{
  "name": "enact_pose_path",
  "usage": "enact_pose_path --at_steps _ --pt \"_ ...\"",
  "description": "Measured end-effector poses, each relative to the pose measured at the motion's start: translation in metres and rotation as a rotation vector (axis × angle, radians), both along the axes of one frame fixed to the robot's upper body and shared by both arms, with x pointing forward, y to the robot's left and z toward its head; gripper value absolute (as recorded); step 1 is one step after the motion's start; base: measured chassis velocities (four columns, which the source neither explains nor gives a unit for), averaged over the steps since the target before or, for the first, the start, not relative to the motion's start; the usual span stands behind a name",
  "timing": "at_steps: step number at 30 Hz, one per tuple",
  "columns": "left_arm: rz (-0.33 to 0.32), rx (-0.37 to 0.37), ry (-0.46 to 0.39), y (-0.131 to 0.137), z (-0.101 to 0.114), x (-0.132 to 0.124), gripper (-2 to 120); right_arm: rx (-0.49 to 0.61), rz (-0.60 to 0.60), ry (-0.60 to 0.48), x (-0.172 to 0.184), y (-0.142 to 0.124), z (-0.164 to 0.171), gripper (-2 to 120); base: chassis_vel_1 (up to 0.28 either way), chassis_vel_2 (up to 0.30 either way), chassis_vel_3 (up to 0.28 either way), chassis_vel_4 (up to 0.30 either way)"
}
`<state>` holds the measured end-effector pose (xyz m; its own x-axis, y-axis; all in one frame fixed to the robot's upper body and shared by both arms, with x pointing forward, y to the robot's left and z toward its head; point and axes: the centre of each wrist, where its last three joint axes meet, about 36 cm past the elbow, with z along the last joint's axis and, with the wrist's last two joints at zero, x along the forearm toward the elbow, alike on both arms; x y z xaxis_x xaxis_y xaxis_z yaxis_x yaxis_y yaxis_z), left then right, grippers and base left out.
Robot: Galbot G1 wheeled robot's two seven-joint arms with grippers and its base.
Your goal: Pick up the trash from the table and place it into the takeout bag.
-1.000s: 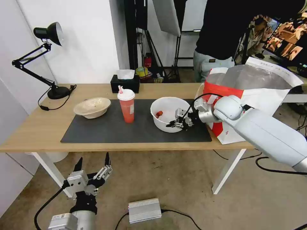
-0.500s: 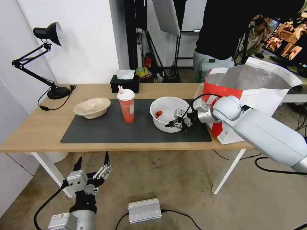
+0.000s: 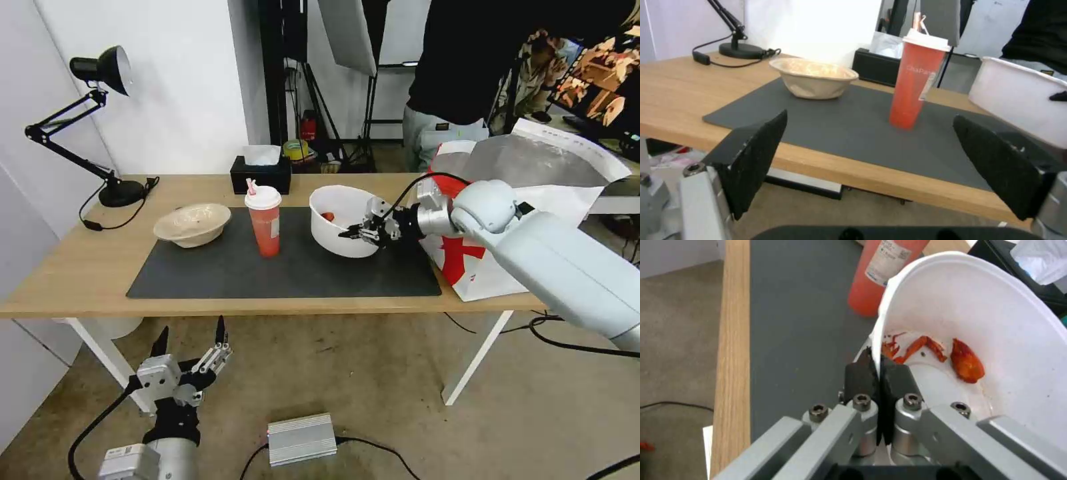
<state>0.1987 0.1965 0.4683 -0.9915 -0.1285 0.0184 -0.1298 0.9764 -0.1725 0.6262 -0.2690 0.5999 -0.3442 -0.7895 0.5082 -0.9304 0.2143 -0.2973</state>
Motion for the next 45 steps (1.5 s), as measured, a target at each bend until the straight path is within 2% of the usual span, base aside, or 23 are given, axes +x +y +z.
enact_pose_path --at_steps 12,22,45 --pt "0.004 0.003 -0.004 0.001 0.003 -0.001 100 0.025 0.014 -0.019 0.002 0.004 0.016 0 0.000 0.000 0.000 0.000" --pt "0.004 0.003 -0.008 0.001 0.004 -0.001 100 0.051 0.027 -0.056 0.005 0.007 0.043 0 0.000 0.000 0.000 0.000" --pt "0.007 0.004 -0.012 0.001 0.004 0.000 100 0.070 0.036 -0.113 0.006 0.005 0.070 0 0.000 0.000 0.000 0.000"
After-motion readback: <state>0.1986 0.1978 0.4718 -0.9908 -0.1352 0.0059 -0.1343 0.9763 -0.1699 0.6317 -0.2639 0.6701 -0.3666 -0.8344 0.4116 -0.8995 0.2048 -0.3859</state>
